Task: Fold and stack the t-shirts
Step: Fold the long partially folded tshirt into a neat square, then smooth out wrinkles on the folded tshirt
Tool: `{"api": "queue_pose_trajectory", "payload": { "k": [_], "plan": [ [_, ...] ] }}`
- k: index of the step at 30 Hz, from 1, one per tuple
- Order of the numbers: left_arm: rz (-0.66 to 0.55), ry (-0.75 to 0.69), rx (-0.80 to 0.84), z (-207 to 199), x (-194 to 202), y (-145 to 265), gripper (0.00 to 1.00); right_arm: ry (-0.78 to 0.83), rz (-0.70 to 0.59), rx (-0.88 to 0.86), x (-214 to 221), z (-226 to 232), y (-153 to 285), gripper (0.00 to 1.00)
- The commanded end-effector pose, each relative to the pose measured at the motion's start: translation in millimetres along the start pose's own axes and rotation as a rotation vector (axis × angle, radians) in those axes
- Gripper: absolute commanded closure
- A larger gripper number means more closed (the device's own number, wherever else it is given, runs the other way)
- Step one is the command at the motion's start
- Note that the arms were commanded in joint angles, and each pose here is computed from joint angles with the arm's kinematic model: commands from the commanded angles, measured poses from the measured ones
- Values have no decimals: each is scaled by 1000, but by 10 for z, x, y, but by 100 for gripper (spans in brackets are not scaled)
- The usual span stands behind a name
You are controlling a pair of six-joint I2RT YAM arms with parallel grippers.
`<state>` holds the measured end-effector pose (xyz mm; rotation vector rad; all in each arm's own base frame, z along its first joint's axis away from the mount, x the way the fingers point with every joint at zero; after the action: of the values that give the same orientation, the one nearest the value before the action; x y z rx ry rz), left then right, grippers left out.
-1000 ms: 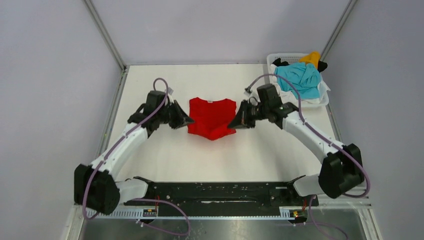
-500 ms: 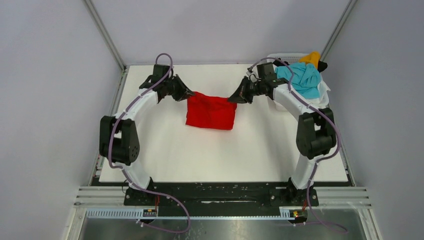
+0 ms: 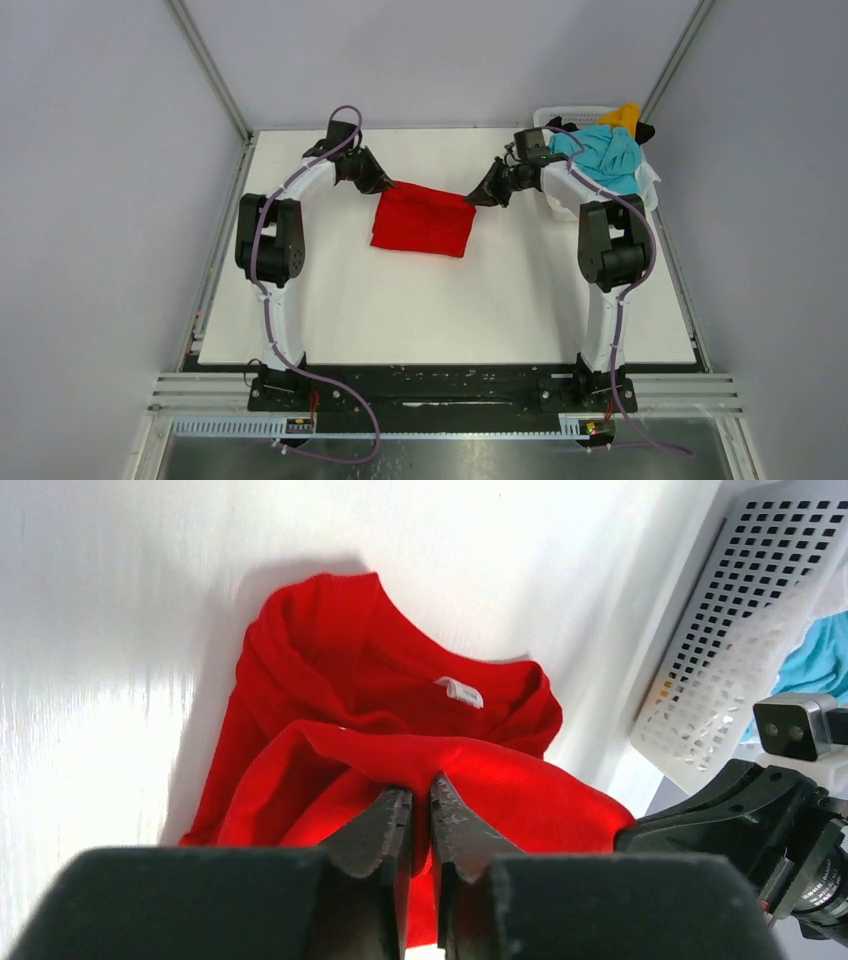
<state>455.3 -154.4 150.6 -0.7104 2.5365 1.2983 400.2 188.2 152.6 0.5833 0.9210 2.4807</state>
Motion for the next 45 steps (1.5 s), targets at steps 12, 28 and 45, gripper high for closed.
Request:
{"api": "queue_pose_trajectory", "payload": {
  "k": [12,28,45],
  "plan": [
    [-111,-84,-15,-220,-285,334,1,92,-149,-43,-170,281,208,0],
    [107,-203,-148,297,299,104,1,332,123,-226,798,418,-61,1],
    [226,-243,-161,363,625,-281,20,177,16,68,516,-492,-707,0]
  ]
}}
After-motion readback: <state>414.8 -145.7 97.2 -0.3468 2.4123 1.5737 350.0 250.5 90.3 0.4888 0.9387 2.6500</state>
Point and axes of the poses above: each gripper's point midway between its finger pads, its own y axis back along the fingers, its own z axis along the line the jaws close on, x = y × z, the point moved 7 cm from there along y, back along the fingers, and after that the axes turned 14 degrees about -y, right-handed, at the moved point
